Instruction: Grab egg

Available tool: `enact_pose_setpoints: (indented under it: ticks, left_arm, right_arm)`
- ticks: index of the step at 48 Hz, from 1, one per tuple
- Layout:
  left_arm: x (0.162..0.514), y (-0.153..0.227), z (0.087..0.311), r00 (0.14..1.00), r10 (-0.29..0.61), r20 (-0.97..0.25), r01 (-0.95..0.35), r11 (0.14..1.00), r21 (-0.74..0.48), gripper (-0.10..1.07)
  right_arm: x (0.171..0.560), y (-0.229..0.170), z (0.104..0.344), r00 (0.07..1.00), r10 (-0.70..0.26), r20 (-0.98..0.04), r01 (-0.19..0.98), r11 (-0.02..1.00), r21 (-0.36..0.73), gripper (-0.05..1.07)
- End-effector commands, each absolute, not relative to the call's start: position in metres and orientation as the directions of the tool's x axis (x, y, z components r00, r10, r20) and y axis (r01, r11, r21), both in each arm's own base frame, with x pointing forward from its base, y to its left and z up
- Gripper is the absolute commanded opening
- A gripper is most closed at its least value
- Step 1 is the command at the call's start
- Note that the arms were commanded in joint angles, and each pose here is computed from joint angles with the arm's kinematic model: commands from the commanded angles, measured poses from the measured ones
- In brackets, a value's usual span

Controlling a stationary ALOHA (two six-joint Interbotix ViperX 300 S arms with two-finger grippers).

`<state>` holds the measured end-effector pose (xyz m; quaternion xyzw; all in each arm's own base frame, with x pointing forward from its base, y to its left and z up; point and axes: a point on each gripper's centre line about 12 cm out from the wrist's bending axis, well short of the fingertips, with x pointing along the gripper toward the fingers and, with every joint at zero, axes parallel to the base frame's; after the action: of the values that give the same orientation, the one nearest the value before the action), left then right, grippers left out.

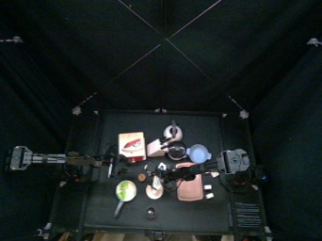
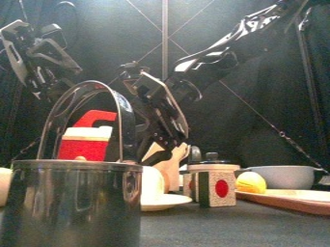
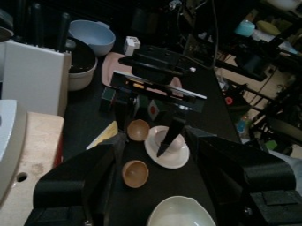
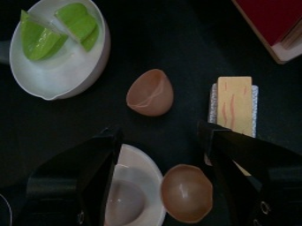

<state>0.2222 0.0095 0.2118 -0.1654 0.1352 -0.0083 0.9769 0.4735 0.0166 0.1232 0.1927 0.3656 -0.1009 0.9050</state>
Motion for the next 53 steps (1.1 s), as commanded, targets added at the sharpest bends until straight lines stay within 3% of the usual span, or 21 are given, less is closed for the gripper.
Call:
enact_pose_setpoints:
  ticks: [1, 8, 20, 28, 32, 36, 53]
  left_arm:
    - [0.225, 0.009, 0.217, 0.967, -0.063, -0.247, -0.021, 0.946, -0.324, 0.92]
    - [0.225, 0.009, 0.217, 0.967, -0.063, -0.247, -0.021, 0.946, -0.324, 0.92]
    - [0.226, 0.01, 0.22, 0.969, -0.063, -0.24, -0.018, 0.947, -0.321, 0.92]
    - [0.226, 0.01, 0.22, 0.969, -0.063, -0.24, -0.018, 0.947, -0.322, 0.92]
    - [0.226, 0.01, 0.22, 0.969, -0.063, -0.24, -0.018, 0.947, -0.322, 0.92]
    - [0.226, 0.01, 0.22, 0.969, -0.063, -0.239, -0.017, 0.947, -0.321, 0.92]
    - [0.226, 0.01, 0.22, 0.969, -0.063, -0.24, -0.018, 0.947, -0.322, 0.92]
  right_arm:
    - [0.477, 0.016, 0.165, 0.759, -0.049, -0.65, 0.347, 0.874, 0.339, 0.98]
    - [0.463, 0.02, 0.187, 0.687, -0.062, -0.724, 0.517, 0.741, 0.428, 0.98]
    - [0.462, 0.064, 0.187, 0.584, 0.105, -0.805, 0.667, 0.503, 0.549, 0.98]
    - [0.47, 0.083, 0.187, 0.523, 0.138, -0.841, 0.72, 0.456, 0.523, 0.98]
    - [0.463, 0.084, 0.188, 0.441, 0.071, -0.895, 0.78, 0.463, 0.421, 0.98]
    - [0.465, 0.086, 0.189, 0.448, 0.008, -0.894, 0.793, 0.458, 0.401, 0.98]
    - [0.471, 0.083, 0.144, 0.397, -0.042, -0.917, 0.833, 0.437, 0.341, 0.98]
